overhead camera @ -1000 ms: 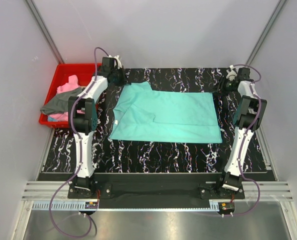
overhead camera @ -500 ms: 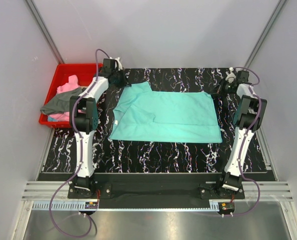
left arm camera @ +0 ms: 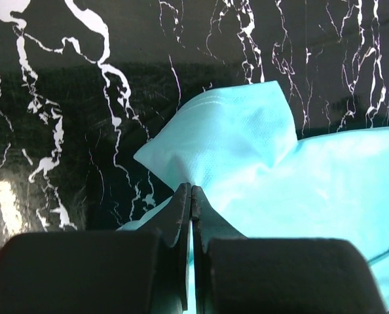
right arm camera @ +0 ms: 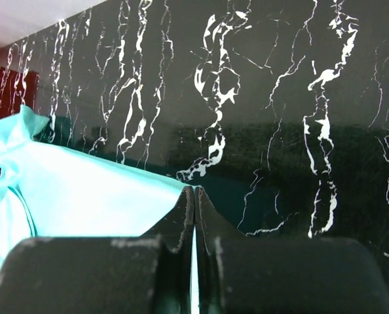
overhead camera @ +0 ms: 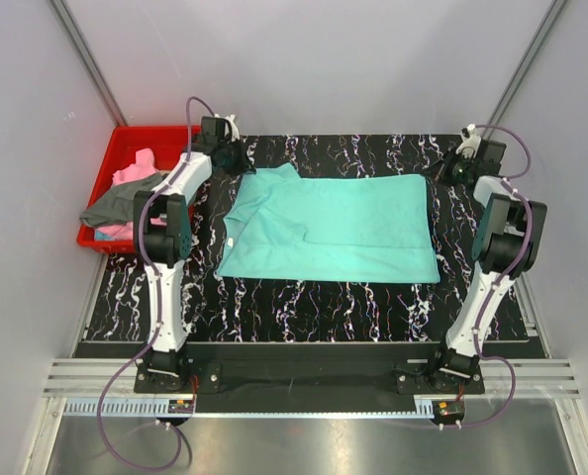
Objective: Fold and stack the t-shirts
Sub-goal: Fold the tshirt
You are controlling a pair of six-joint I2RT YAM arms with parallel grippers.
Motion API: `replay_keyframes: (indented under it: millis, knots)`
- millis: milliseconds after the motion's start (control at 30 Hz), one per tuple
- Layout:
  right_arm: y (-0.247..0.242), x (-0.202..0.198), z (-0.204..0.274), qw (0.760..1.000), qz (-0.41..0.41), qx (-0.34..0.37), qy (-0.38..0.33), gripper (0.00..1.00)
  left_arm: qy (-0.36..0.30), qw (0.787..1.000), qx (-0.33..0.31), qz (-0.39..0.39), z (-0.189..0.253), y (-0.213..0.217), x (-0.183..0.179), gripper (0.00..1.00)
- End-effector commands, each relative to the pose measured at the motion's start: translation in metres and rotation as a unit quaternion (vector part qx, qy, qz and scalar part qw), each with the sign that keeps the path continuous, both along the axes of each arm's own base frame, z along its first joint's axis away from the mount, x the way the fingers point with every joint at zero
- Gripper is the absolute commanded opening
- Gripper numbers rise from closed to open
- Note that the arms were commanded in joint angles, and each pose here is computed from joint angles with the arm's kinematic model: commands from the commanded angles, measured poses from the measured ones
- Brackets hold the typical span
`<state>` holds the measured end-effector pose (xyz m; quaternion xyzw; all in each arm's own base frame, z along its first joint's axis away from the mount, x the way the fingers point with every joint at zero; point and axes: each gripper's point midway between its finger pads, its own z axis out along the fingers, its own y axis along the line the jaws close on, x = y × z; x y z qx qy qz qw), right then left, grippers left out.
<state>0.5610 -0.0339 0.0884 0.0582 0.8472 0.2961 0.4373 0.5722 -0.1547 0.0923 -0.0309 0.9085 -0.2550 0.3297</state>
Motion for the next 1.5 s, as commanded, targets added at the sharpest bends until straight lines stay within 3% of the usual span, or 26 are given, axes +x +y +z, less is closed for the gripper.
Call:
replay_keyframes:
  millis: [0, 500, 967, 1467]
  knots:
    - [-0.007, 0.01, 0.048, 0.996, -0.02, -0.026, -0.084, 0.0, -0.068, 0.998, 0.008, -0.001, 0.061, 0.008, -0.001, 0.0]
    - [-0.011, -0.051, 0.04, 0.993, -0.104, -0.036, -0.046, 0.0, -0.052, 0.998, 0.014, 0.009, 0.067, 0.015, -0.067, 0.0]
    - [-0.013, -0.105, 0.003, 0.984, -0.164, -0.03, 0.066, 0.0, 0.018, 0.999, 0.048, -0.01, 0.037, 0.012, -0.133, 0.0]
    - [-0.009, -0.155, -0.012, 0.976, -0.191, -0.041, 0.101, 0.0, 0.071, 0.995, 0.073, -0.011, 0.012, 0.014, -0.166, 0.0]
